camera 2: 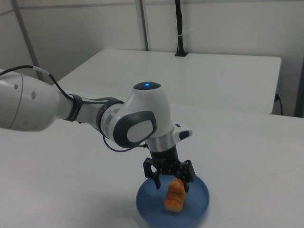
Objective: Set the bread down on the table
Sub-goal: 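Move the gripper over the bread roll on the blue plate and lower, then close the gripper on the bread roll and lift it off the plate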
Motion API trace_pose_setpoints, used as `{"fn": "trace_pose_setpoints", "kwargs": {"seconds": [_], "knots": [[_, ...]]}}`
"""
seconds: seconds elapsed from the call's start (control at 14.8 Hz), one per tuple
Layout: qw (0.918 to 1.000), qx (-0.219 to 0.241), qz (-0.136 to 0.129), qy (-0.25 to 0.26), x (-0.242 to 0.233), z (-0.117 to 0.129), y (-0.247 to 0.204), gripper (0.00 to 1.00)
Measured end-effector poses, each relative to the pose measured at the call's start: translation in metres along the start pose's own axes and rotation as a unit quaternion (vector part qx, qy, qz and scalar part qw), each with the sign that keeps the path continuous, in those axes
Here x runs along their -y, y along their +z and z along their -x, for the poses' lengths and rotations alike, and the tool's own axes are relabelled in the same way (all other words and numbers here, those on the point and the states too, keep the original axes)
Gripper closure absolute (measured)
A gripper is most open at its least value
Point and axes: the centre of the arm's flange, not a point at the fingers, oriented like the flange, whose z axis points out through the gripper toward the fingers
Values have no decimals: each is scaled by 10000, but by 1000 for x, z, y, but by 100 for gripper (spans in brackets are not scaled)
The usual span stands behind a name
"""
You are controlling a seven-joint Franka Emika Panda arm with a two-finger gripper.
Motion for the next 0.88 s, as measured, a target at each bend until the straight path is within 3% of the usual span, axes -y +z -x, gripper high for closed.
{"fn": "trace_pose_setpoints", "kwargs": {"seconds": [0.27,0.61,0.88], "knots": [[10000,-10,74,-33,3,-1,23,3],[10000,10,69,-25,2,1,27,58],[9999,106,-84,26,1,9,7,60]]}}
